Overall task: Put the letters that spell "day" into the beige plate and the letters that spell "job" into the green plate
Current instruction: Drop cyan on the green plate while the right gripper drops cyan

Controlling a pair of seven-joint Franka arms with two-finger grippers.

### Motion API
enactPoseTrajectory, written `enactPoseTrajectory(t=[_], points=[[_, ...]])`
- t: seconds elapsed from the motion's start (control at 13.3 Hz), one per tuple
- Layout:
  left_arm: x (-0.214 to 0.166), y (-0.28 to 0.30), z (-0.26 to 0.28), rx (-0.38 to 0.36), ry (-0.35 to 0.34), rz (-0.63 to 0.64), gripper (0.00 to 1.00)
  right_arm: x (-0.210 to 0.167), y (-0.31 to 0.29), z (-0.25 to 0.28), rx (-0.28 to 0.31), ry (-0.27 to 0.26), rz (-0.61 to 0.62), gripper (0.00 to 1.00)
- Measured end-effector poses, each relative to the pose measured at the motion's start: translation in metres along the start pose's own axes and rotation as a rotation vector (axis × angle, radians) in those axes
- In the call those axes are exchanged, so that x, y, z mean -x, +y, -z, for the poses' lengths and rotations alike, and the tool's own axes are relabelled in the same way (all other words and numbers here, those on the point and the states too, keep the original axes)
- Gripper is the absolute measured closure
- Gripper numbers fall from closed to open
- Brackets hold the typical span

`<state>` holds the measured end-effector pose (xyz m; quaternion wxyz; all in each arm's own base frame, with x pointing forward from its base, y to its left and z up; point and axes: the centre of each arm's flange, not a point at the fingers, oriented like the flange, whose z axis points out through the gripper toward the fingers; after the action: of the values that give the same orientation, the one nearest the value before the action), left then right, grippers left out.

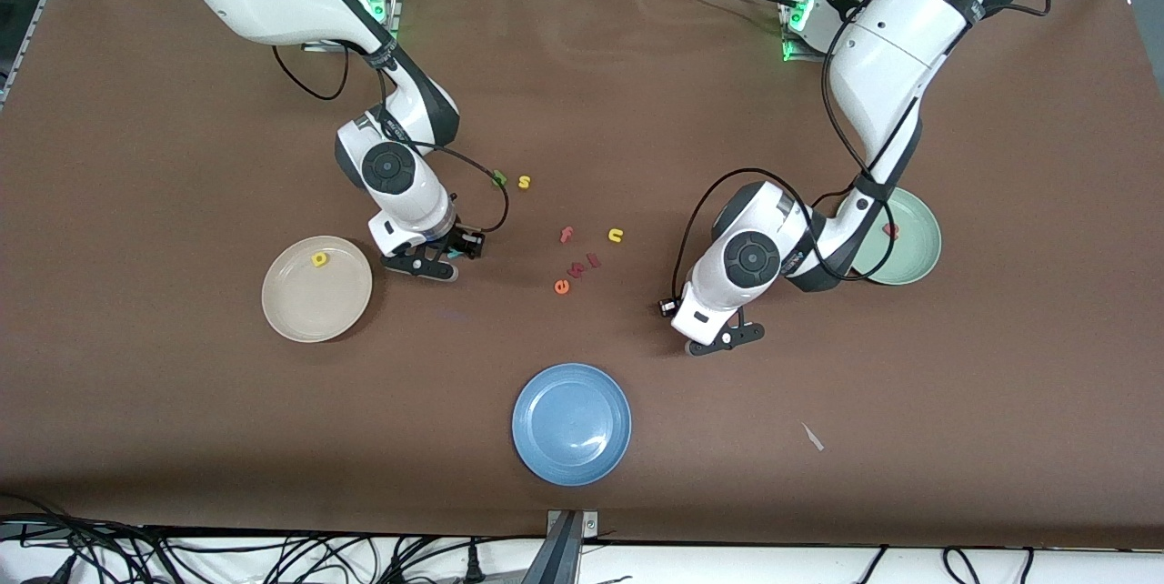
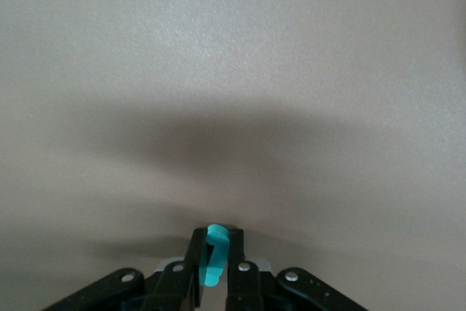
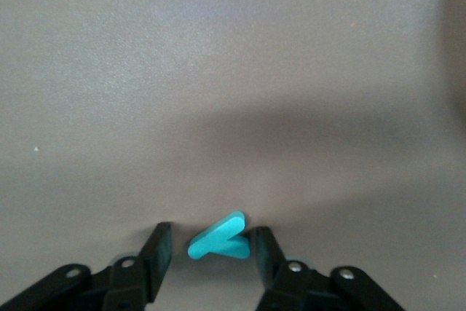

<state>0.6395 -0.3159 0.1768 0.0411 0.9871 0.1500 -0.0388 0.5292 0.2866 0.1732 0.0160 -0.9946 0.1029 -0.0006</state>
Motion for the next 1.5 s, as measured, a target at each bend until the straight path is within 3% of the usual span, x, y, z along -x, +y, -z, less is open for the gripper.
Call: enactPoseTrajectory(t=[0.22, 0.3, 0.6, 0.9, 1.05, 1.35, 1.42, 1.5], points=[[-0.014, -0.019, 0.026, -0.076, -0.056, 0.018, 0.88, 0.0, 0.0, 0.001, 0.0, 0.005, 0.006, 0.57], [-0.018, -0.035, 0.047, -0.123, -0.112, -0.004, 0.88, 0.0, -0.002, 0.004, -0.002, 0.01, 0.008, 0.62], [-0.032, -0.153, 0.148, -0.226, -0.375, -0.189, 0.88, -0.003, 0.003, 0.005, 0.006, 0.014, 0.037, 0.63], [-0.018, -0.279, 0.114, -0.259, -0.557, -0.303, 0.88, -0.044, 0.061, 0.048, 0.09, -0.001, 0.154, 0.63], [-0.004, -0.306, 0.081, -0.264, -0.598, -0.309, 0.88, -0.07, 0.11, 0.076, 0.127, -0.018, 0.234, 0.63], [0.016, -0.339, 0.036, -0.316, -0.598, -0.338, 0.88, -0.096, 0.175, 0.088, 0.157, -0.042, 0.324, 0.63], [0.015, -0.349, 0.033, -0.311, -0.596, -0.333, 0.88, -0.096, 0.177, 0.087, 0.158, -0.045, 0.327, 0.58], [0.012, -0.358, 0.034, -0.303, -0.592, -0.336, 0.88, -0.095, 0.175, 0.087, 0.158, -0.045, 0.33, 0.46]])
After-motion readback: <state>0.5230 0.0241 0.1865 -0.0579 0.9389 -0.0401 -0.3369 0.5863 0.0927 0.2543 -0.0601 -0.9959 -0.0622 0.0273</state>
